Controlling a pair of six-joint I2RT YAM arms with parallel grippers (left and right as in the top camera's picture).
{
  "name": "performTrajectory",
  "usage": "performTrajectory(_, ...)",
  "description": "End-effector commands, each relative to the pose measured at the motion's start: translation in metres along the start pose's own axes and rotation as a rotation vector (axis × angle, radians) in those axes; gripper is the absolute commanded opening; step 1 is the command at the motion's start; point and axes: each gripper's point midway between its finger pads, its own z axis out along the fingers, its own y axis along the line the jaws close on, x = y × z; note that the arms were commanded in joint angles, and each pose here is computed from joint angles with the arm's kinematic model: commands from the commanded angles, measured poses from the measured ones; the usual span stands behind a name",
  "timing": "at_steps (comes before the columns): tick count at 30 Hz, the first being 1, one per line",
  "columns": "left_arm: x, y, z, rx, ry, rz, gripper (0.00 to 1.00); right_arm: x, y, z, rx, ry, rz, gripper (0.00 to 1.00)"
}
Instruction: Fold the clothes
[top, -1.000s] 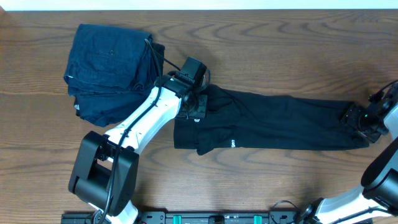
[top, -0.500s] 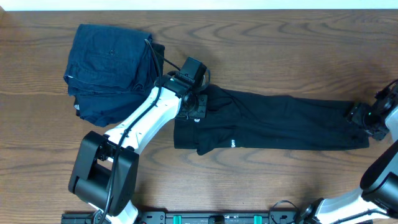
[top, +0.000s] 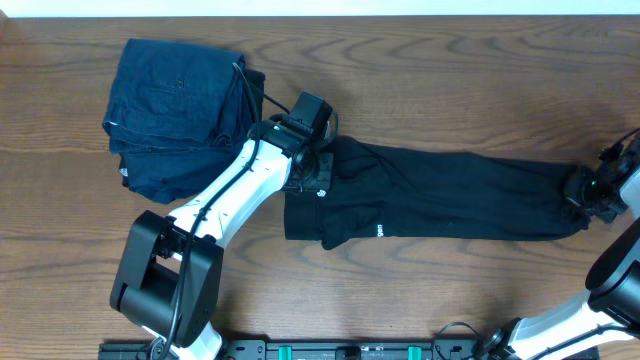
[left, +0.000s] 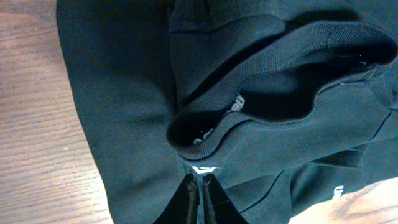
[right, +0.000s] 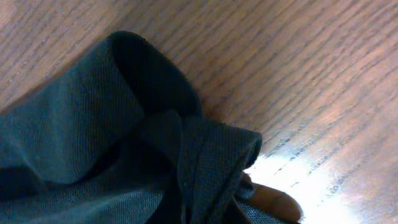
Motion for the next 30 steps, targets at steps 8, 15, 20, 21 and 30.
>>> performTrajectory(8, -0.023, 0.059, -0.080, -0.140, -0.169, -0.097, 0.06, -0.015, -0.024, -0.011, -0.015, 0.045, 0.176, 0.01)
performTrajectory(15, -0.016, 0.079, -0.132, -0.137, -0.264, -0.176, 0.07, -0.031, 0.019, -0.048, -0.154, 0.078, 0.093, 0.01)
performTrajectory(20, -0.004, 0.084, -0.134, -0.150, -0.227, -0.188, 0.08, -0.023, 0.070, -0.082, -0.273, 0.128, 0.018, 0.01)
performTrajectory(21, -0.002, 0.084, -0.133, -0.152, -0.219, -0.189, 0.08, -0.018, 0.079, -0.088, -0.288, 0.139, 0.002, 0.01)
performTrajectory(30, 0.004, 0.085, -0.131, -0.158, -0.193, -0.191, 0.07, 0.033, 0.160, -0.137, -0.365, 0.201, -0.204, 0.01)
